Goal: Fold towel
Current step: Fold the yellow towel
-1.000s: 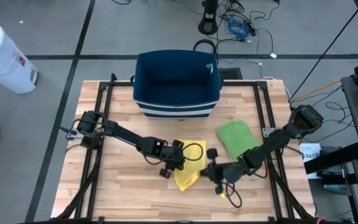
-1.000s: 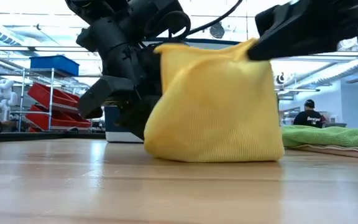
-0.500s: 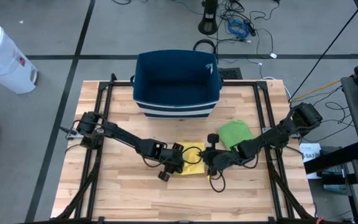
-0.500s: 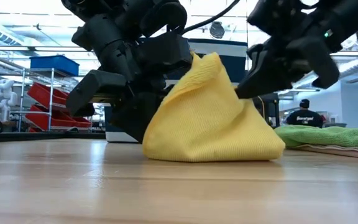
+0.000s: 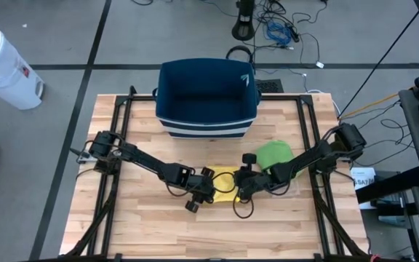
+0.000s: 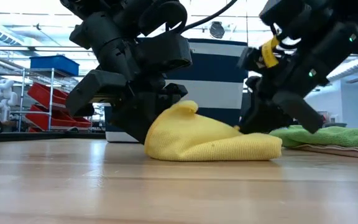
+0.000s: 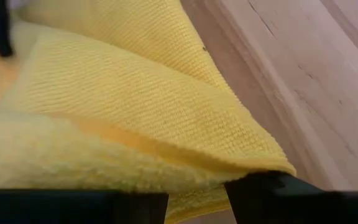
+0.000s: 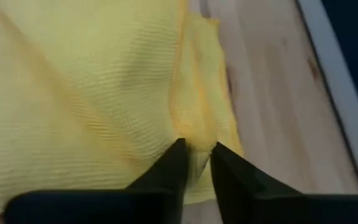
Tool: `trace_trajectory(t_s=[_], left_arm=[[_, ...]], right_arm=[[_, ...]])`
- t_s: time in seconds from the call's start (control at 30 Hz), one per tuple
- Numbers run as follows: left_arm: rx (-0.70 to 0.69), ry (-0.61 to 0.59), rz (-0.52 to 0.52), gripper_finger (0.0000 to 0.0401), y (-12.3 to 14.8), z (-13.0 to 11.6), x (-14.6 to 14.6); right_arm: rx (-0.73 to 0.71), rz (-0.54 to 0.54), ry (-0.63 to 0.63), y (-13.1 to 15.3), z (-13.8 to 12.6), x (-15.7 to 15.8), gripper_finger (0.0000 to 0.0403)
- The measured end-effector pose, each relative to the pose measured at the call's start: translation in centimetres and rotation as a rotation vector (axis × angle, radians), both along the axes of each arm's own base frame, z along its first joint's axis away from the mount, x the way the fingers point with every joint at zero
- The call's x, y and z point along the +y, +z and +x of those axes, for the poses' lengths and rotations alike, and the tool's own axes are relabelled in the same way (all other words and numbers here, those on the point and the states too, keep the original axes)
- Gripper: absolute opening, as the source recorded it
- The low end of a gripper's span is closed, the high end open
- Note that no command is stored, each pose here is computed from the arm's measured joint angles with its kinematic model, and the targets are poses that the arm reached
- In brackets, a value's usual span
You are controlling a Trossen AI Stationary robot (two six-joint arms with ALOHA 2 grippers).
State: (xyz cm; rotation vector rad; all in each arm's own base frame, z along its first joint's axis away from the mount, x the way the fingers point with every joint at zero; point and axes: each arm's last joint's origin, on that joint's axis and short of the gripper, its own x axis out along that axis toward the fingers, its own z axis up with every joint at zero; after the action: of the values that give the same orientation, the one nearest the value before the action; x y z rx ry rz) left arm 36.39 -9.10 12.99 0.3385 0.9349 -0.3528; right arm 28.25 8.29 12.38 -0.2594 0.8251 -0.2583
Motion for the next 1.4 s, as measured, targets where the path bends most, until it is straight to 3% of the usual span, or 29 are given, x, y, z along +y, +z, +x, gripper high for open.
trace_trajectory(t_s=[0.17, 0.33, 0.43, 0.67, 0.97, 1.23, 1.4], left_arm=[[-0.001, 0.004, -0.002, 0.0142, 0.0, 0.0, 0.0], [0.001, 0.010, -0.005, 0.0142, 0.0, 0.0, 0.0], [0.002, 0.017, -0.011, 0.0142, 0.0, 0.0, 0.0], [0.002, 0.025, -0.015, 0.0142, 0.1, 0.0, 0.0], [0.000, 0.031, -0.019, 0.0142, 0.1, 0.0, 0.0], [-0.006, 0.034, -0.019, 0.0142, 0.1, 0.1, 0.0], [-0.025, 0.054, 0.039, 0.0142, 0.6, 0.0, 0.2]], right_arm=[[-0.018, -0.059, -0.063, 0.0, -0.2, -0.2, 0.0131], [-0.086, -0.152, -0.095, 2.0, -0.7, 0.1, 0.0155], [-0.107, -0.104, -0.040, 3.1, -1.0, 0.5, 0.0156], [-0.059, 0.173, 0.170, 2.9, -0.7, 1.7, 0.0142], [-0.067, 0.205, 0.277, 0.8, 0.3, 3.0, 0.0139], [-0.038, 0.176, 0.226, -1.0, 1.0, 2.1, 0.0139], [-0.009, 0.222, 0.242, -2.1, 1.3, 2.2, 0.0139]])
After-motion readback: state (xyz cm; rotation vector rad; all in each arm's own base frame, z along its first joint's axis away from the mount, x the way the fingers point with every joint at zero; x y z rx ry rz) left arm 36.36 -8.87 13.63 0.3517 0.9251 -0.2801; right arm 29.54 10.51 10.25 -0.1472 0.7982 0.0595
